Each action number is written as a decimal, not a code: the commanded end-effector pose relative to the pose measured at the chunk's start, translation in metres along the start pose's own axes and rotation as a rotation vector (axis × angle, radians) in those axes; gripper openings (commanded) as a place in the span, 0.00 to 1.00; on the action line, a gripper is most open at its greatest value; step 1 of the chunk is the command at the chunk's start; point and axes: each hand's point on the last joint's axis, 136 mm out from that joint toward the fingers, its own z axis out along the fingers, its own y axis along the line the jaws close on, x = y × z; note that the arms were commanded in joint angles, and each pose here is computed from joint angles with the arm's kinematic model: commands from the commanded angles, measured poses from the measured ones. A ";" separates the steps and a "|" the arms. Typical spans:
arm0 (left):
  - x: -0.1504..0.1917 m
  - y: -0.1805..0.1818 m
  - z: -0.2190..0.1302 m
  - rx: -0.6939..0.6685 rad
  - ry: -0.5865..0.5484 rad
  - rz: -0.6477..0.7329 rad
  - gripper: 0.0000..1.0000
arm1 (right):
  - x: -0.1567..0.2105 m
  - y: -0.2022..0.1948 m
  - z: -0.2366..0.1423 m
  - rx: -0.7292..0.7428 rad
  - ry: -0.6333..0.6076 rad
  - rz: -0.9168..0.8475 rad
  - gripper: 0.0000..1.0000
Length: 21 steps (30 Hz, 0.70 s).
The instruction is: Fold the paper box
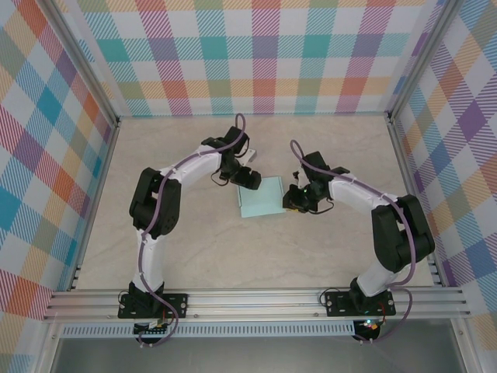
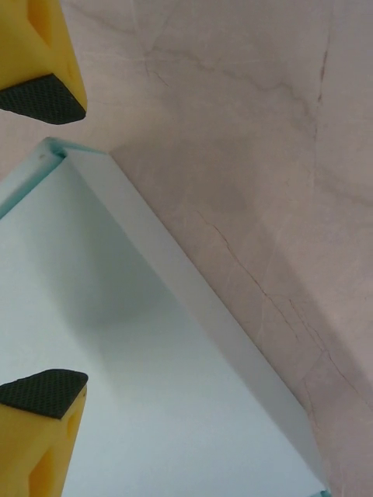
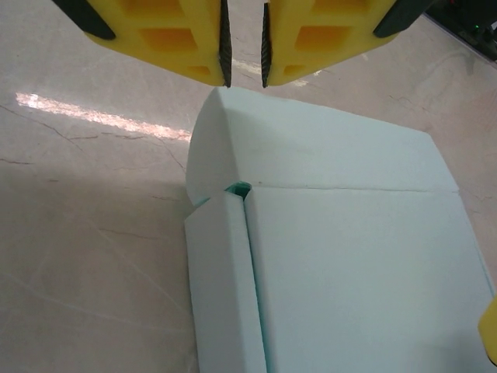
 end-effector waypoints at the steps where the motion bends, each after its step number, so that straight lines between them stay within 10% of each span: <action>1: -0.004 -0.001 0.008 0.037 -0.016 0.042 0.85 | -0.002 0.000 0.011 -0.029 0.000 -0.022 0.21; 21: 0.035 0.003 0.034 0.122 0.116 -0.001 0.74 | -0.018 -0.011 0.027 -0.094 -0.020 0.019 0.20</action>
